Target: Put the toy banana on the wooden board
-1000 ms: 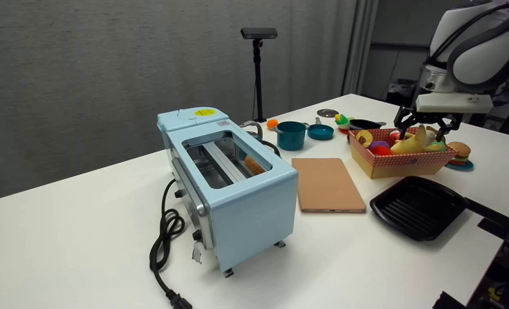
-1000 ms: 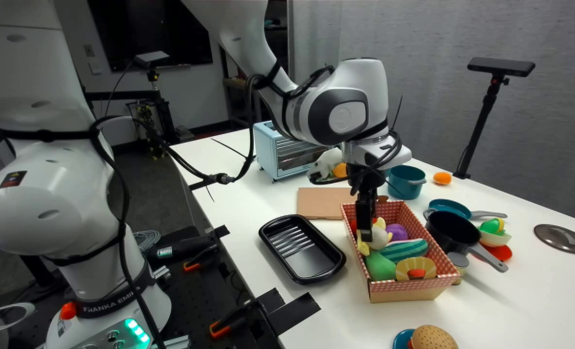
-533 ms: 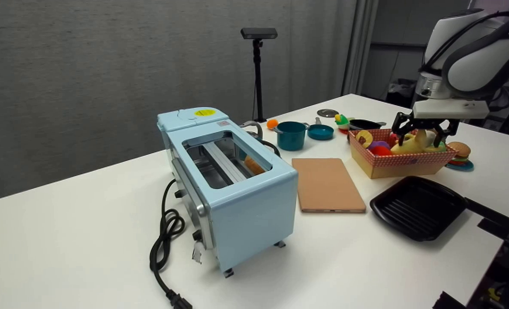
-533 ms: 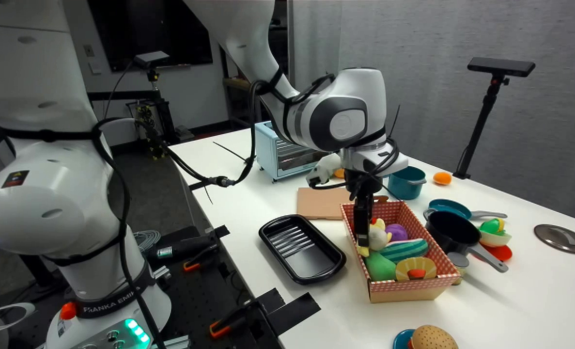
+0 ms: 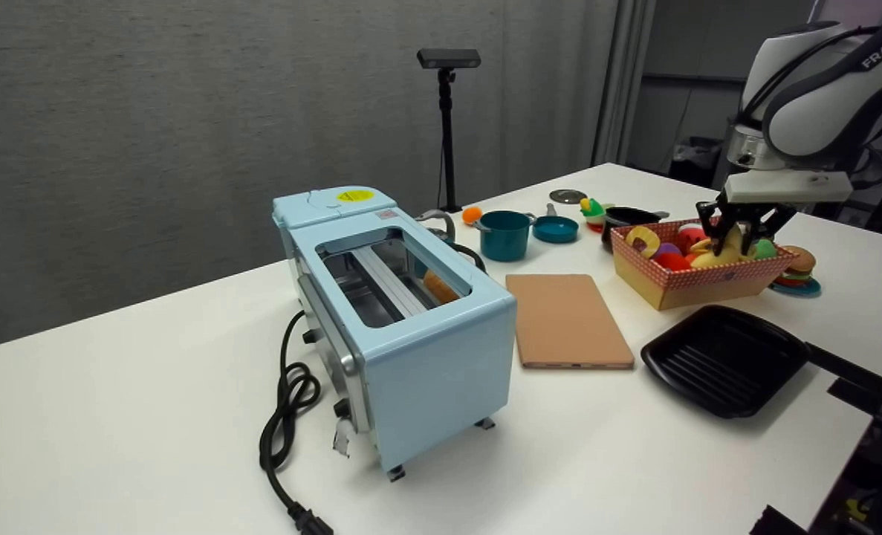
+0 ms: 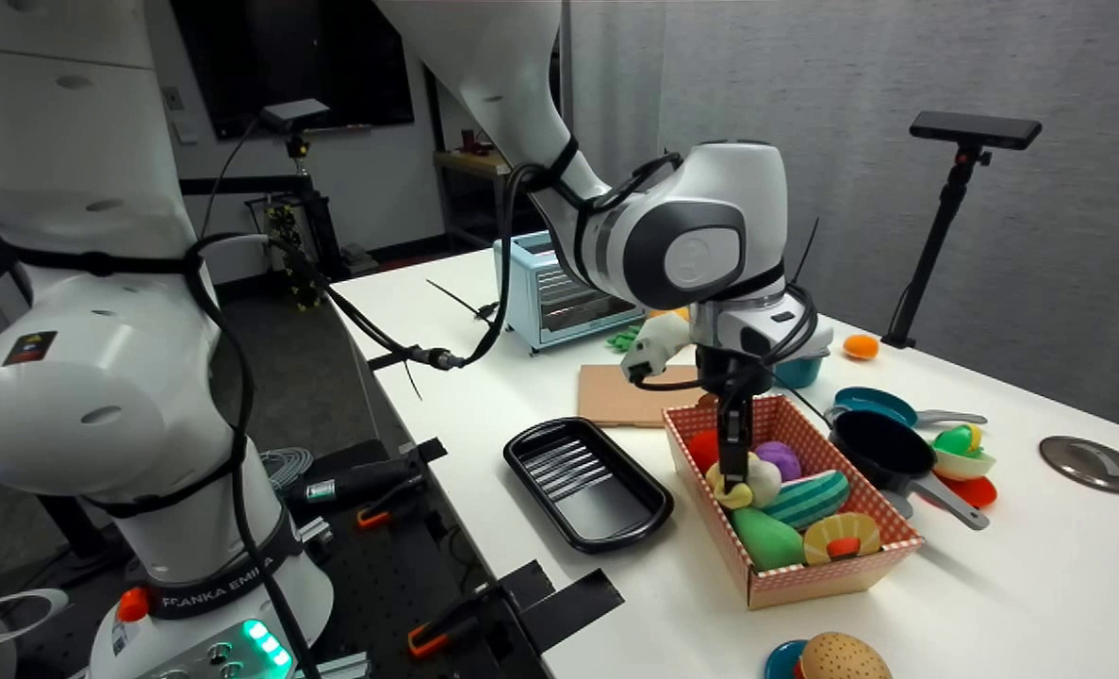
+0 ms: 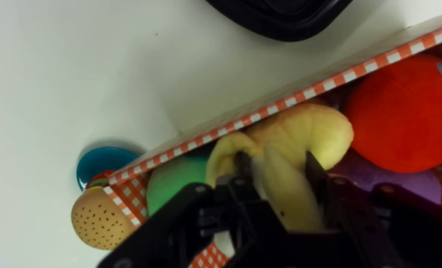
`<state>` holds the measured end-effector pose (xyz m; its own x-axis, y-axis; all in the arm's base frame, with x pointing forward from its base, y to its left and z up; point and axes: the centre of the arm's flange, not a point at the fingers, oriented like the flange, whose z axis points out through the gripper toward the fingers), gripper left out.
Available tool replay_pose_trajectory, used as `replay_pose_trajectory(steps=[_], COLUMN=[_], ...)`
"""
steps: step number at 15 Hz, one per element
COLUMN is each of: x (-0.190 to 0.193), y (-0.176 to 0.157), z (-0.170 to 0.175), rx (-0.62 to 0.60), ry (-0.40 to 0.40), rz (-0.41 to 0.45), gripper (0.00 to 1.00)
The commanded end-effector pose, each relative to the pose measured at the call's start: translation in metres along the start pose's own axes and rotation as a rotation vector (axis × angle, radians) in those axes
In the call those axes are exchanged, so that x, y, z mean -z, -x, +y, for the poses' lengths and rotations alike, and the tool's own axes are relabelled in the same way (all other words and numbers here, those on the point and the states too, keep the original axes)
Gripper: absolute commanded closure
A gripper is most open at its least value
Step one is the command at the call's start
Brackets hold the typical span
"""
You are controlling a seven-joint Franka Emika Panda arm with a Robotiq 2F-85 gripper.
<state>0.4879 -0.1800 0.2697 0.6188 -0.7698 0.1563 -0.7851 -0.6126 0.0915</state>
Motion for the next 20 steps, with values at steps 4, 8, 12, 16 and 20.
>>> replay_pose_trajectory(steps=[4, 8, 12, 16, 20], x=[0.014, 0.048, 0.088, 0.120, 0.131], y=[0.009, 0.031, 0.057, 0.094, 0.144], z=[-0.016, -0.043, -0.069, -0.092, -0.114], rx=[0.056, 0.141, 0.229, 0.308, 0.398], ry=[-0.024, -0.056, -0.099, -0.138, -0.163], rz=[0.044, 0.084, 0.144, 0.190, 0.184], gripper=[1.00, 0.98, 0.98, 0.98, 0.98])
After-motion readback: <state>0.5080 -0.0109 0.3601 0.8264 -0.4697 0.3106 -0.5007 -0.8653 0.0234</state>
